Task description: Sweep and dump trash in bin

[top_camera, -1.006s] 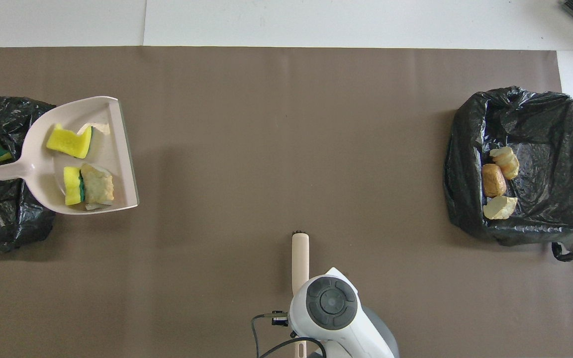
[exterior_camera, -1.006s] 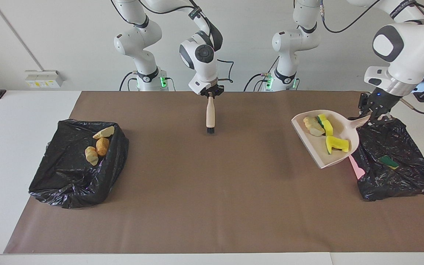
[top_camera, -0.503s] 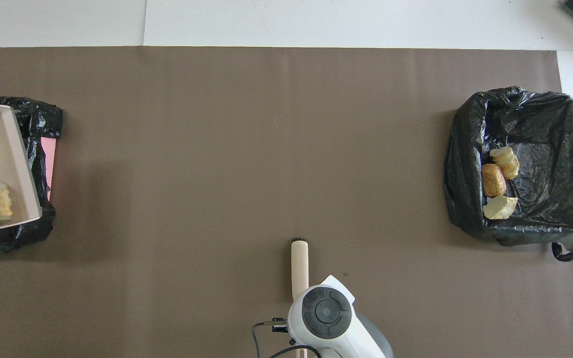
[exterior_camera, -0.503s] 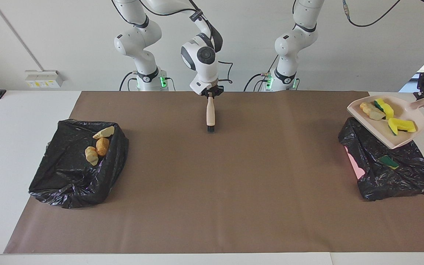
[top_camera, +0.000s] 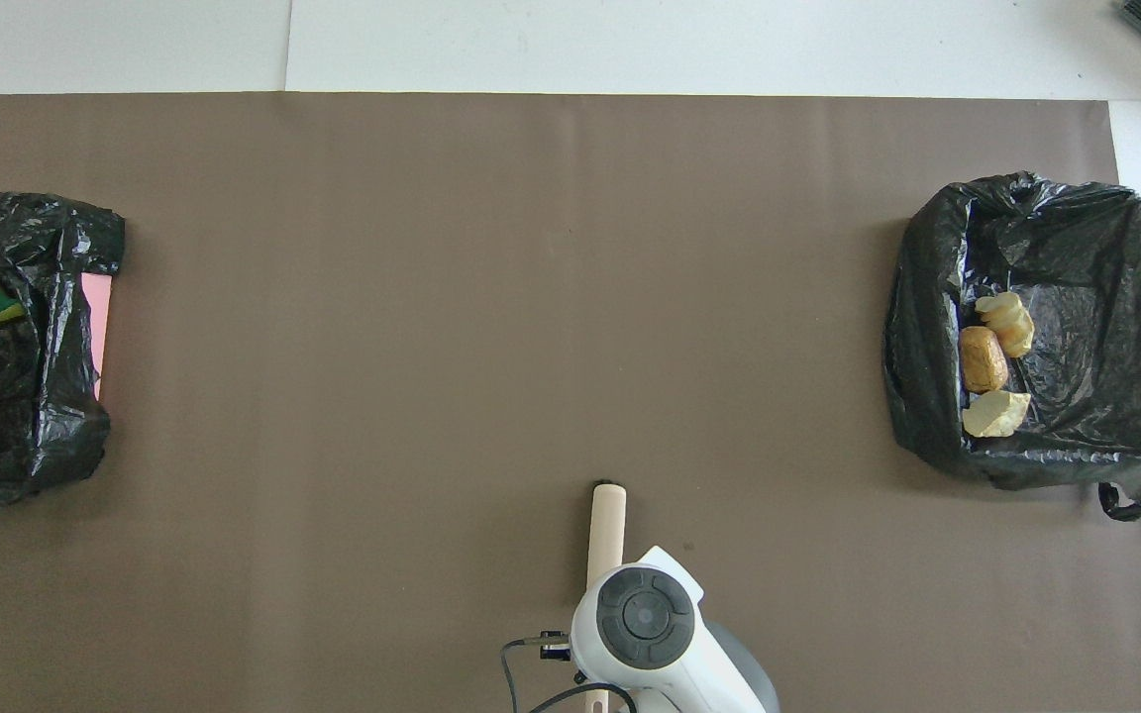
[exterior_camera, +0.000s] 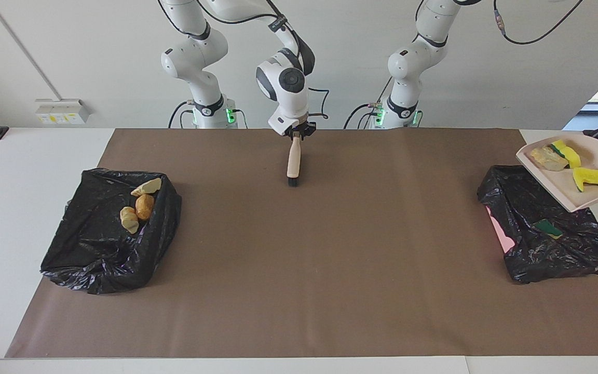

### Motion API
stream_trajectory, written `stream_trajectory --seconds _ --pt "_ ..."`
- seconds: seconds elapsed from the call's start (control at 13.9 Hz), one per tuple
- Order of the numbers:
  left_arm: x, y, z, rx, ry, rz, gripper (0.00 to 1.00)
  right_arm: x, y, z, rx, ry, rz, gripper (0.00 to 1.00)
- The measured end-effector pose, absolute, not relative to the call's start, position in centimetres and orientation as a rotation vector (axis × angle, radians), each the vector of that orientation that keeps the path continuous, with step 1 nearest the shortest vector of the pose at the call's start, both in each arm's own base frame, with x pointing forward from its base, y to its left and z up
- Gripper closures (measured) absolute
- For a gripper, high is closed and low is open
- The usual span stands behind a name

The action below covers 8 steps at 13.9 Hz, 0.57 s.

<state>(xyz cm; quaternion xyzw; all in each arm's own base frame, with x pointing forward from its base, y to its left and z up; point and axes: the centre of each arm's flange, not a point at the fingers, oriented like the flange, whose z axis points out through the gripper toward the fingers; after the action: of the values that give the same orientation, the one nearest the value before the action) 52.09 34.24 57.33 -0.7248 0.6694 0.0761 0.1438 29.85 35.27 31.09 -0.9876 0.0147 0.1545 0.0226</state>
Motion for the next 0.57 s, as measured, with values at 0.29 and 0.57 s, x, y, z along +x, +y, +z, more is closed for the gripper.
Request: stream_trajectory --seconds 0.29,0.57 --pt "54.3 34.7 54.7 -1.982 1.927 0.354 0.68 30.1 35.5 31.5 -3.064 0.028 0.455 0.04" --pt "56.3 32.1 54.7 -1.931 1.830 0.491 0.68 35.2 34.5 35.3 -3.049 0.062 0.275 0.00"
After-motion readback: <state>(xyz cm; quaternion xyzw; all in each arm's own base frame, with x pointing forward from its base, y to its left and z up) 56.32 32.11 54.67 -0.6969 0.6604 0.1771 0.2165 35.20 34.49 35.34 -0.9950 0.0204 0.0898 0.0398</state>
